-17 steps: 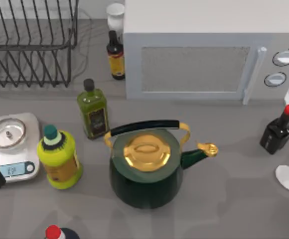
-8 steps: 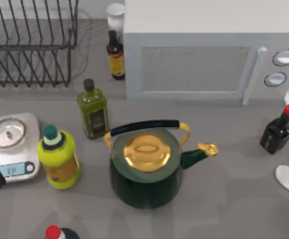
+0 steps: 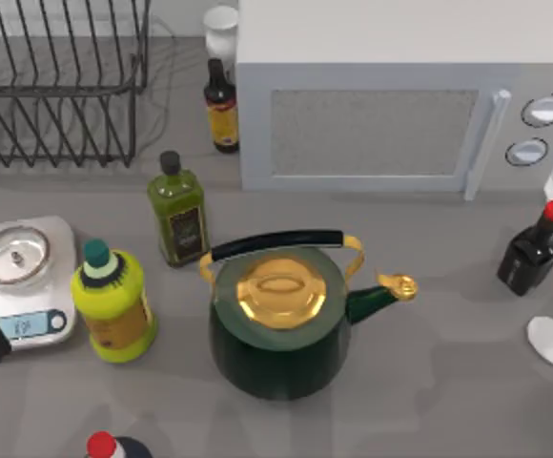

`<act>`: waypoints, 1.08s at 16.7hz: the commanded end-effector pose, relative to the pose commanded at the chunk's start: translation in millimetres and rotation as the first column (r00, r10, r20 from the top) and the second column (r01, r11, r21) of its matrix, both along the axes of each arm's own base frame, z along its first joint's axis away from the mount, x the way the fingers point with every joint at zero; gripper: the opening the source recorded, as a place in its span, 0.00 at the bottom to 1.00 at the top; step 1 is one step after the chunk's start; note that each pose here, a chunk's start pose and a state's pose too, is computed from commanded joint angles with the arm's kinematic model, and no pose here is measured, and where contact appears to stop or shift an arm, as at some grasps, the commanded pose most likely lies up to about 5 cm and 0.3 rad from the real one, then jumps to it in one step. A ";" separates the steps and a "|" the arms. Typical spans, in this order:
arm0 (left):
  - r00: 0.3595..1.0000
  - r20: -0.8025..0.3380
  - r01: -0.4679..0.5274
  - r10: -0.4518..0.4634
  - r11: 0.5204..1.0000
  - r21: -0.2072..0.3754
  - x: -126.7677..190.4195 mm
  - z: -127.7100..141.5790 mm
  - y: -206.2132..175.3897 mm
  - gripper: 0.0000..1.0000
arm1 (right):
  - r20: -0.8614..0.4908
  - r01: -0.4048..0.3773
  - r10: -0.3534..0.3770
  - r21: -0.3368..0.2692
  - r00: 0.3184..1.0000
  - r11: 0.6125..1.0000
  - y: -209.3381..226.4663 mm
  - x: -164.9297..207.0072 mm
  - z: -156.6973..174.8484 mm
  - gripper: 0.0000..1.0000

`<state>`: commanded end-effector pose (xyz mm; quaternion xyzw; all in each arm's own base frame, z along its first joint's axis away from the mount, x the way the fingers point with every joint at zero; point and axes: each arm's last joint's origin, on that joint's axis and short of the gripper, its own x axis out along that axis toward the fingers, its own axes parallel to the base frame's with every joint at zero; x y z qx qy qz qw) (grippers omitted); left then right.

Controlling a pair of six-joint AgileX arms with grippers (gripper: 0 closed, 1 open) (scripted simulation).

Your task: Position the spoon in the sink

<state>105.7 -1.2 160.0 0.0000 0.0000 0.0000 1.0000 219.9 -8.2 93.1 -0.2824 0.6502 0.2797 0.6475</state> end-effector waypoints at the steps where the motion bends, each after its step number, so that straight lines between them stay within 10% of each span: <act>1: 1.000 0.000 0.000 0.000 1.000 0.000 0.0 0.0 0.0 1.00 | 0.000 0.000 0.000 0.000 1.000 1.000 0.0 0.0 0.0 0.00; 18: 1.000 0.000 0.000 0.000 1.000 0.000 0.0 0.0 0.0 1.00 | -0.001 0.014 -0.014 0.018 1.000 1.000 0.9 2.5 111.1 0.00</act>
